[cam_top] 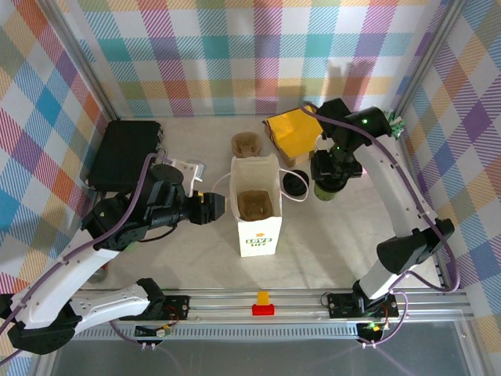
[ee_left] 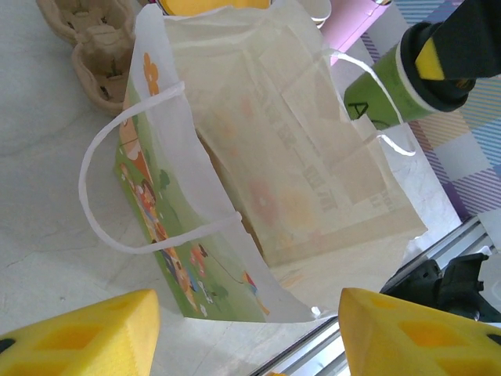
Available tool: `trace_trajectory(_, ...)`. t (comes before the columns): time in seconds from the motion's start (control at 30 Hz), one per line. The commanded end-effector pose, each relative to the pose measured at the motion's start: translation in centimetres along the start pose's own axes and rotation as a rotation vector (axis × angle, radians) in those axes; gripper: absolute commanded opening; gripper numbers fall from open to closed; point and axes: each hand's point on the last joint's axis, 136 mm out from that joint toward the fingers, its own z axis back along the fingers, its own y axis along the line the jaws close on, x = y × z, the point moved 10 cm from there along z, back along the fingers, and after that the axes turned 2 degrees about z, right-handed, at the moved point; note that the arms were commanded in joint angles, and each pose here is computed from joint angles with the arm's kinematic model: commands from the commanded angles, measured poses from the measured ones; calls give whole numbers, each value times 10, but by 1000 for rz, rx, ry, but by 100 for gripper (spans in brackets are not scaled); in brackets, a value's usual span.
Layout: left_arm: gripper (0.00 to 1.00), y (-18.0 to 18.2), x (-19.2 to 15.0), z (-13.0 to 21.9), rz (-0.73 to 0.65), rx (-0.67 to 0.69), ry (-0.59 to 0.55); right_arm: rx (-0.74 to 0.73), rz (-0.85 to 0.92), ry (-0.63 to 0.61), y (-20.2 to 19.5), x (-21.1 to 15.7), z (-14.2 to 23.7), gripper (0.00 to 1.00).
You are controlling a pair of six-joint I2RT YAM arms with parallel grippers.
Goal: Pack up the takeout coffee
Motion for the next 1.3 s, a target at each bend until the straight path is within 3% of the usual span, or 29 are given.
trace_trajectory(0.0, 61, 6, -3, 5, 17, 28, -9, -52, -11, 31, -6, -23, 31, 68)
trace_trajectory(0.3, 61, 12, -16, -1, 31, -9, 6, 67, 3, -117, 12, -28, 71, 66)
trace_trajectory(0.73, 61, 19, -34, -21, 34, -34, 54, 211, 79, -204, 49, -33, 99, 65)
trace_trajectory(1.27, 60, 24, -36, -16, 41, -3, 30, 326, 184, -191, 93, -47, 108, 63)
